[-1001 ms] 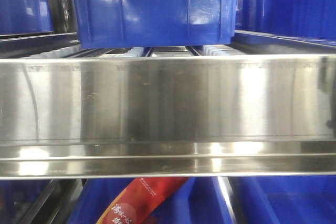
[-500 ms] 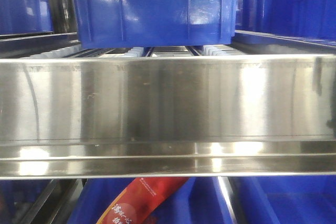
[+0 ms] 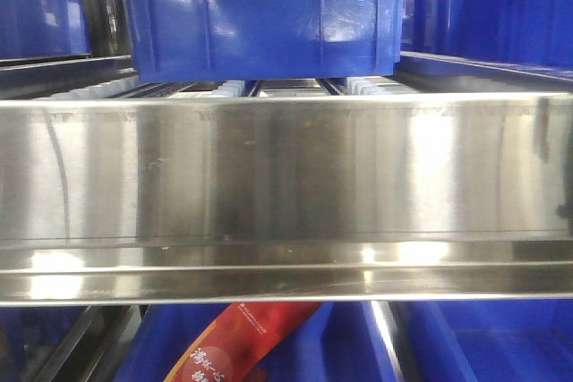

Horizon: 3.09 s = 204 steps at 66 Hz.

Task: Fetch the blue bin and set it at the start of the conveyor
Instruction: 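Lift the bin with both grippers and pull it off the shelf, then hold the bin in both grippers while driving to the red conveyor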

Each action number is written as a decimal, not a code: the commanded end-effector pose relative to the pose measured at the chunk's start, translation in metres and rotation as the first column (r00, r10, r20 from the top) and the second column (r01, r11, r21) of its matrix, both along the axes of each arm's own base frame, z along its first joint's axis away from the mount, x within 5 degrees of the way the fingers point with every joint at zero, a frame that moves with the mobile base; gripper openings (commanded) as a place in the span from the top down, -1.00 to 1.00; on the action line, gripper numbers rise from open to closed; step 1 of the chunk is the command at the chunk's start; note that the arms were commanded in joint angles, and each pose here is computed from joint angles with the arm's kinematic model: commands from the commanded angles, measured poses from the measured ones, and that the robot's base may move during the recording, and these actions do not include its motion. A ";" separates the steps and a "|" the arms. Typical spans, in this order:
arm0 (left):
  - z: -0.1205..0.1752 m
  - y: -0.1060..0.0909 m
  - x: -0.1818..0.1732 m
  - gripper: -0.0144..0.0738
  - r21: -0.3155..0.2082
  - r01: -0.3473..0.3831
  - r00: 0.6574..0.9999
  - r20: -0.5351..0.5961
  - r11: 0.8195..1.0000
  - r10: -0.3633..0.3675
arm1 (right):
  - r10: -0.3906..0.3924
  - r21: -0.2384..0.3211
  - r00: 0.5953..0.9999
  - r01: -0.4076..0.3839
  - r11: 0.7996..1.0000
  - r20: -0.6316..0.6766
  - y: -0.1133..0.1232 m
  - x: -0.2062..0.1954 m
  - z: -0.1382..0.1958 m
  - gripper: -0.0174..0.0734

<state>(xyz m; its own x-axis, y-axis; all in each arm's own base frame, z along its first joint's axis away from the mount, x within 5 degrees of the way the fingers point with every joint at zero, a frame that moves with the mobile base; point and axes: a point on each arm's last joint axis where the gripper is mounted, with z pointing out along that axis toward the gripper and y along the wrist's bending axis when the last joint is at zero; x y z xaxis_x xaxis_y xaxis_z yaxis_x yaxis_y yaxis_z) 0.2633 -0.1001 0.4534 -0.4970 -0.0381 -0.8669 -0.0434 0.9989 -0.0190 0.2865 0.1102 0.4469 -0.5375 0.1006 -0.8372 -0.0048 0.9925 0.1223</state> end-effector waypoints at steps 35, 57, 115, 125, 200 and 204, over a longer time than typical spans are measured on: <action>0.007 0.004 -0.001 0.92 0.046 -0.012 0.999 0.050 0.999 0.009 | 0.022 -0.008 0.991 -0.021 1.000 0.134 -0.003 0.001 0.016 0.95; 0.007 0.004 -0.001 0.92 0.046 -0.011 0.999 0.051 0.999 0.008 | 0.064 0.019 0.971 -0.070 0.997 0.232 0.002 0.004 0.025 0.95; 0.008 0.004 -0.001 0.92 0.044 -0.008 0.998 0.055 0.999 0.006 | 0.144 0.062 0.879 -0.193 0.979 0.455 0.014 0.006 0.046 0.95; 0.008 0.004 -0.001 0.92 0.044 -0.008 0.998 0.055 0.999 0.006 | 0.139 0.060 0.889 -0.182 0.981 0.437 0.013 0.006 0.044 0.95; 0.008 0.004 -0.001 0.92 0.044 -0.008 0.998 0.055 0.999 0.006 | 0.076 0.103 0.973 -0.100 0.990 0.216 0.007 0.002 0.024 0.95; 0.008 0.004 -0.001 0.92 0.044 -0.008 0.998 0.055 0.999 0.006 | 0.067 0.088 0.978 -0.086 0.992 0.195 0.006 0.002 0.022 0.95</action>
<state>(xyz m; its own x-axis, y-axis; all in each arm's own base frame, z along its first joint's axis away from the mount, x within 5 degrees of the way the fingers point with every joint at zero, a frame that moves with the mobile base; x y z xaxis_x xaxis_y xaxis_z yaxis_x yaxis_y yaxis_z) 0.2617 -0.0955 0.4563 -0.4834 -0.0260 -0.8750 -0.0689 0.9976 0.0085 0.2938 0.1165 0.4592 -0.4183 0.1482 -0.8961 -0.0924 0.9745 0.2044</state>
